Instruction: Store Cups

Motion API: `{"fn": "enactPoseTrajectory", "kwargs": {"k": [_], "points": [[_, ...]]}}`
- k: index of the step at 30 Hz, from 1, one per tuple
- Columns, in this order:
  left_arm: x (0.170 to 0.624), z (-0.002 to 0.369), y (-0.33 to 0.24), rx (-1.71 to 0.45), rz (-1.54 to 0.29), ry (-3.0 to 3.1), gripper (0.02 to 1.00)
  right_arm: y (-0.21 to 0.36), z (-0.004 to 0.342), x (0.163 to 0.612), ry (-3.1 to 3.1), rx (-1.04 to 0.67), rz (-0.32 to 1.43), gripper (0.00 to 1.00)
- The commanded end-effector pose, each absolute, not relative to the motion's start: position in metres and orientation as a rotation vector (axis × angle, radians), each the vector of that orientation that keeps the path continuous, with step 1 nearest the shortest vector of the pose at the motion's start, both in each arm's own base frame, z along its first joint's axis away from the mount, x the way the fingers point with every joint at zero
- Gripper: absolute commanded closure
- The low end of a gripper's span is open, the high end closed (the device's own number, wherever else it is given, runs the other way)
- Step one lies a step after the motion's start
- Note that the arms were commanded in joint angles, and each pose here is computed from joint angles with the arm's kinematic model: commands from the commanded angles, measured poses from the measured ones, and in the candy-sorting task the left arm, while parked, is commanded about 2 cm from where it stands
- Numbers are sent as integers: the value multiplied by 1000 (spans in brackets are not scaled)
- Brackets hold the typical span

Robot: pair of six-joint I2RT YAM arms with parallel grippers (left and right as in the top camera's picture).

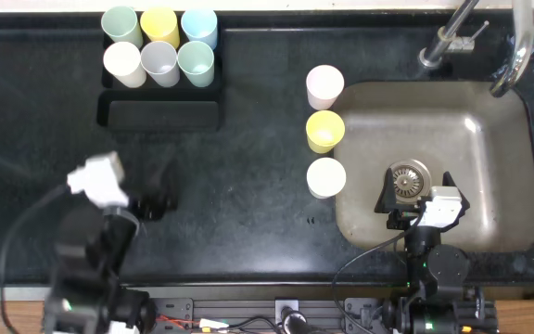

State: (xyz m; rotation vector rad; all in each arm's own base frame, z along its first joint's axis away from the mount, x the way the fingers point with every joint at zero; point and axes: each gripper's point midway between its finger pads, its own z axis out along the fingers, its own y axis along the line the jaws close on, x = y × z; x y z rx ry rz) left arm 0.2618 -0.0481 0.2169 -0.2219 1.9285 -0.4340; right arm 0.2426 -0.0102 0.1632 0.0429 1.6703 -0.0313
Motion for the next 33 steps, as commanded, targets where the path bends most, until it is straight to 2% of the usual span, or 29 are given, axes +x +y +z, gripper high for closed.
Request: {"fn": "enactPoseTrajectory", "kwargs": {"k": [1,4,8,14,20,33], "points": [[312,287,-118,-84,-587,1998,18,-8,168,242,1651,37,-19,5],[352,315,-195,154,-601,2094,18,-8,168,242,1651,38,-19,5],[394,313,-255,262,-554,2322,18,-8,168,242,1651,38,-19,5],[433,273,-280,228,-456,2595,18,-8,168,242,1651,37,-19,5],[448,221,-298,163,-429,2704,18,-8,168,242,1651,38,-19,7],[467,176,-321,163,-357,2699,18,-8,168,242,1651,37,-19,5]]}}
